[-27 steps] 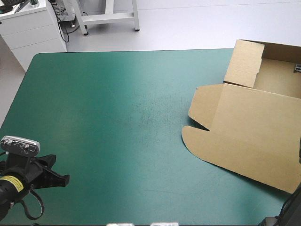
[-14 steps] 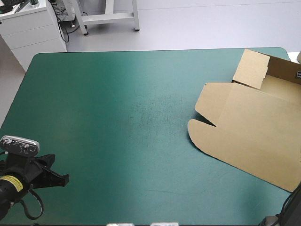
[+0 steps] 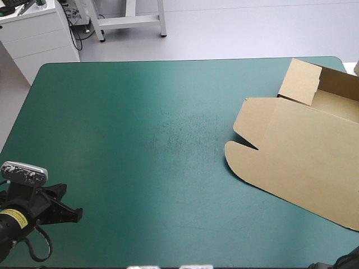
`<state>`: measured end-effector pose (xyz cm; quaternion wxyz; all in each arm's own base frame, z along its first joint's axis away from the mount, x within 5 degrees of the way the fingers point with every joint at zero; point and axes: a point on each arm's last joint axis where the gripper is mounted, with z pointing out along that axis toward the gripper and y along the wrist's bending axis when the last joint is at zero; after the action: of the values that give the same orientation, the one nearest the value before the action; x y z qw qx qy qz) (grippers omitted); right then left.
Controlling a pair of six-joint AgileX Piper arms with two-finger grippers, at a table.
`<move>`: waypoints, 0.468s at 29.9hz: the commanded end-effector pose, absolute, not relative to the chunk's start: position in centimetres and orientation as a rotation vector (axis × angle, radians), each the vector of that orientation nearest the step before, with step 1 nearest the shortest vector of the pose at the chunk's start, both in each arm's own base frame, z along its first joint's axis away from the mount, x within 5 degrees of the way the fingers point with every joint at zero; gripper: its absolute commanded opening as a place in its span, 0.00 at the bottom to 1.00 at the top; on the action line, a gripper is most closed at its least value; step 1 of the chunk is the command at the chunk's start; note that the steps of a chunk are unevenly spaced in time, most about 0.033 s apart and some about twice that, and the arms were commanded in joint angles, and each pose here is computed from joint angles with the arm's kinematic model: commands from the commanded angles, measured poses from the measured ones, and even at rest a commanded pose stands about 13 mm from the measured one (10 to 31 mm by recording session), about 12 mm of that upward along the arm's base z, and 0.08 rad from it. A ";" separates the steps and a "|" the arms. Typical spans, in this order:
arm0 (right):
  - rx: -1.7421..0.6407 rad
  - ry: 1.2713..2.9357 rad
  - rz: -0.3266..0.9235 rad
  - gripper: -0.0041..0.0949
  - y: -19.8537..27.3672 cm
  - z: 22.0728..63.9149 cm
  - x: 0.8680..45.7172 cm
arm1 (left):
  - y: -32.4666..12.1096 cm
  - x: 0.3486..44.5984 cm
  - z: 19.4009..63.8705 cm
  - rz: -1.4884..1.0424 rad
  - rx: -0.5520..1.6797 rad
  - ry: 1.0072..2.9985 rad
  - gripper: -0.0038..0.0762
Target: Fold the box
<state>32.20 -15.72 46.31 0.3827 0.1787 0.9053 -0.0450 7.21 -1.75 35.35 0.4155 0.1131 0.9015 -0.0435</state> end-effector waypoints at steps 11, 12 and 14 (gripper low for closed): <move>0.274 2.216 0.119 0.03 -7.4 46.5 20.9 | -1.6 7.3 36.3 -0.102 0.262 2.192 0.01; 0.256 2.189 0.132 0.03 -6.8 46.1 20.1 | -1.5 7.1 36.3 -0.107 0.256 2.184 0.01; 0.216 2.128 0.148 0.03 -5.5 45.8 18.3 | -1.3 6.5 36.1 -0.114 0.250 2.171 0.01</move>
<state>20.81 -7.34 44.75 0.4007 0.1110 0.9078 0.0543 6.83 -1.47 35.27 0.4224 0.1086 0.8990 -0.0393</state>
